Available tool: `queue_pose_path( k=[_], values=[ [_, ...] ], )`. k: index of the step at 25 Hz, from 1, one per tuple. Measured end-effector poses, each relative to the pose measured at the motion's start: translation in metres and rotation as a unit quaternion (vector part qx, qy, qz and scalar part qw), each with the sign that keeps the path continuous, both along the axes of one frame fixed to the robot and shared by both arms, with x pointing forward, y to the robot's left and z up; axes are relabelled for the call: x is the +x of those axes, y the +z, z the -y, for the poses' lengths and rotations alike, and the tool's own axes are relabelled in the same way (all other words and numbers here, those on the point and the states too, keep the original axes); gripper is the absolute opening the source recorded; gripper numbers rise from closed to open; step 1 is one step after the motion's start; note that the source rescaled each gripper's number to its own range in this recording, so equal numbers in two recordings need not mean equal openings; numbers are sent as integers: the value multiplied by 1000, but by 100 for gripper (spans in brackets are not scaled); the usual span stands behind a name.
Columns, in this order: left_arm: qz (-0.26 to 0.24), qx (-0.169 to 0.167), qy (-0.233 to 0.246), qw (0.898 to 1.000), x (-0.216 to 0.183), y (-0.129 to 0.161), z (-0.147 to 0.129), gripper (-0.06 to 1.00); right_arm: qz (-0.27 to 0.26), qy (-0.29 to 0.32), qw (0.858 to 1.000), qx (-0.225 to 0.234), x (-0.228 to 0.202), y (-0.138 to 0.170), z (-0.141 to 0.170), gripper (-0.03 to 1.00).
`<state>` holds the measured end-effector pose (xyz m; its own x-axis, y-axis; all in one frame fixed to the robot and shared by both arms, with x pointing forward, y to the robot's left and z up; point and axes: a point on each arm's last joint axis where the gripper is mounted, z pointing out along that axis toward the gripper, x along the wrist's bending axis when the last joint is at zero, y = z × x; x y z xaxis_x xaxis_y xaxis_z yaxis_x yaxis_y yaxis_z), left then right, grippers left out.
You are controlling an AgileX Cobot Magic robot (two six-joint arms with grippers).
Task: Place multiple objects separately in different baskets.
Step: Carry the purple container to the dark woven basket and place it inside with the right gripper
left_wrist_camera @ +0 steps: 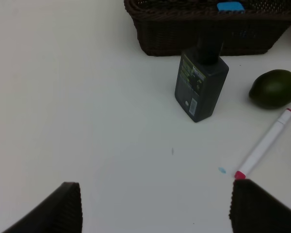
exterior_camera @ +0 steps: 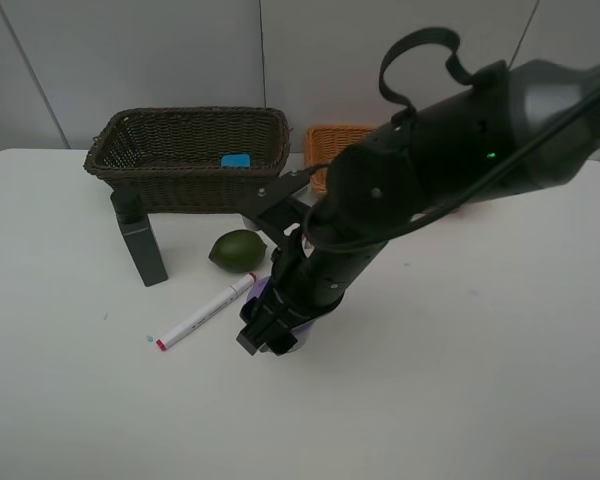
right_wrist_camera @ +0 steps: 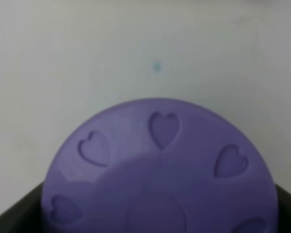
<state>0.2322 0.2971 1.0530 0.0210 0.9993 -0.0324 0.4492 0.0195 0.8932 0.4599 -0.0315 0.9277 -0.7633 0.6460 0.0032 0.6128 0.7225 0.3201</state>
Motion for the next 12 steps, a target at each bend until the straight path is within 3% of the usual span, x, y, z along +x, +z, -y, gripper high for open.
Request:
queue_pose_path(
  k=[5, 12],
  values=[
    [0, 0, 0, 1000, 0, 0, 0, 82, 24, 0, 999, 29, -4, 31, 4, 75],
    [0, 0, 0, 1000, 0, 0, 0, 82, 58, 7, 998, 0, 9, 70, 0, 75]
  ],
)
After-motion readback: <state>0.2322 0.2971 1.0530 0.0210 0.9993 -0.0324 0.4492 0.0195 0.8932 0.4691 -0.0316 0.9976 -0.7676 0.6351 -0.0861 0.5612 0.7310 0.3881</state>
